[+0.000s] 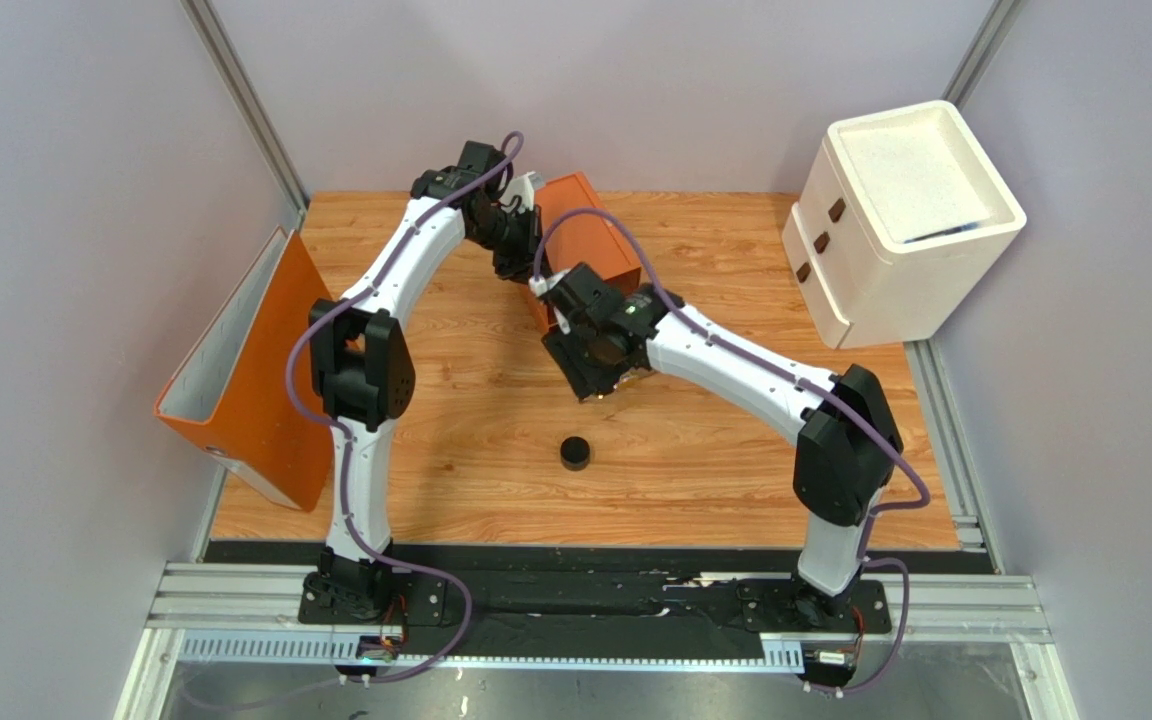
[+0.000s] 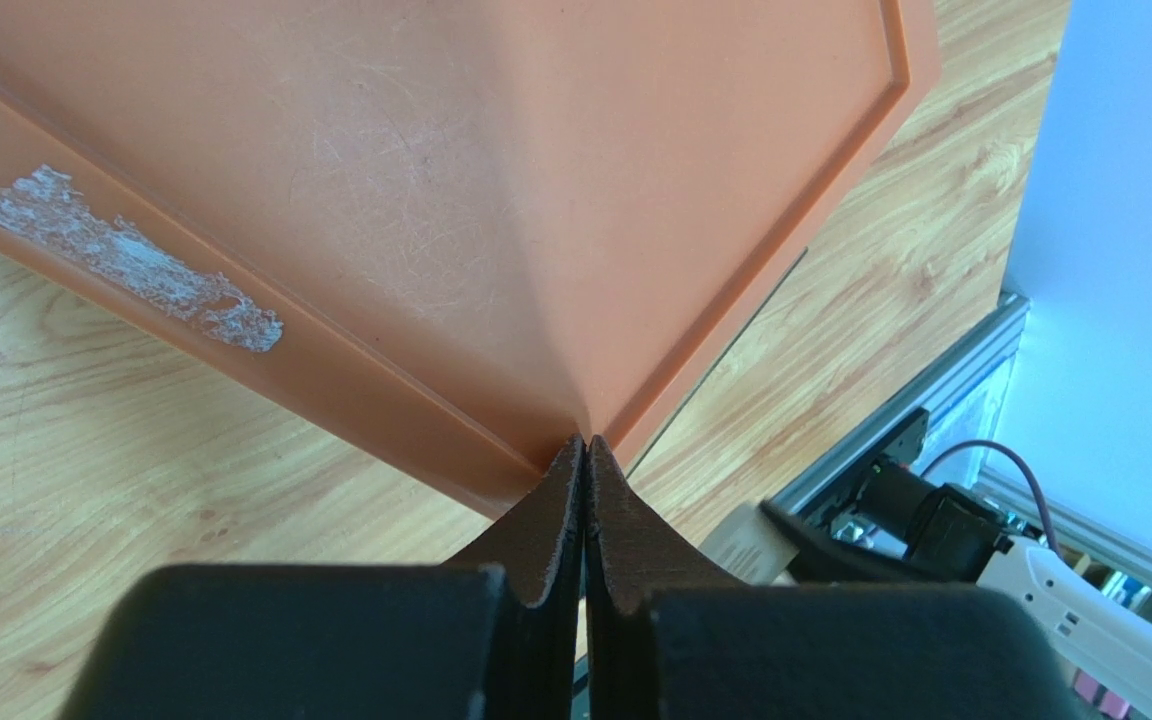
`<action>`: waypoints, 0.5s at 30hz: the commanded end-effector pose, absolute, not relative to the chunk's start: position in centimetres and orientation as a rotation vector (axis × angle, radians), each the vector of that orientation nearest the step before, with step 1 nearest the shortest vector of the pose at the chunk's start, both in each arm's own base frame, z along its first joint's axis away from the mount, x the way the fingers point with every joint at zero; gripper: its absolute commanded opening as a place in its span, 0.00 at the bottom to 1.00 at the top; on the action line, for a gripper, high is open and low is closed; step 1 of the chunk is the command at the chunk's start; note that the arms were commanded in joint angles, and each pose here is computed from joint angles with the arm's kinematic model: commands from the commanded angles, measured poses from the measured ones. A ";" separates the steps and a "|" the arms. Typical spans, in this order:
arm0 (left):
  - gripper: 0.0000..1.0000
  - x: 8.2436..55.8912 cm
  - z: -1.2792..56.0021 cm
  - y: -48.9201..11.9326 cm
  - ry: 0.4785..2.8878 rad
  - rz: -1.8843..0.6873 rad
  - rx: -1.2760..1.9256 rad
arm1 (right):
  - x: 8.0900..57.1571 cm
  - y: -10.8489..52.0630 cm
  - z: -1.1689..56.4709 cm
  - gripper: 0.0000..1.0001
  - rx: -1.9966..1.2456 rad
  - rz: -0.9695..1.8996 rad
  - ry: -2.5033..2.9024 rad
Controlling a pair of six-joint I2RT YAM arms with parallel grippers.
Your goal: Organize the makeup
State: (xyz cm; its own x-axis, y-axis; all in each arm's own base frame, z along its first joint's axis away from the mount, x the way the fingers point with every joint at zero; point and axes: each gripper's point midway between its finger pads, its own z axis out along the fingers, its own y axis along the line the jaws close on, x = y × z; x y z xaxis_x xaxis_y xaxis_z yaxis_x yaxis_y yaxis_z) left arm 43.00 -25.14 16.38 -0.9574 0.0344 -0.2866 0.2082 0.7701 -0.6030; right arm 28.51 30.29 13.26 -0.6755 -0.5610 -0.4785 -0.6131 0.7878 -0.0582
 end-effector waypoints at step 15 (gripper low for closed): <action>0.00 41.0 10.7 -21.7 2.929 -0.701 0.189 | 39.2 28.0 11.8 0.39 -0.498 0.064 2.592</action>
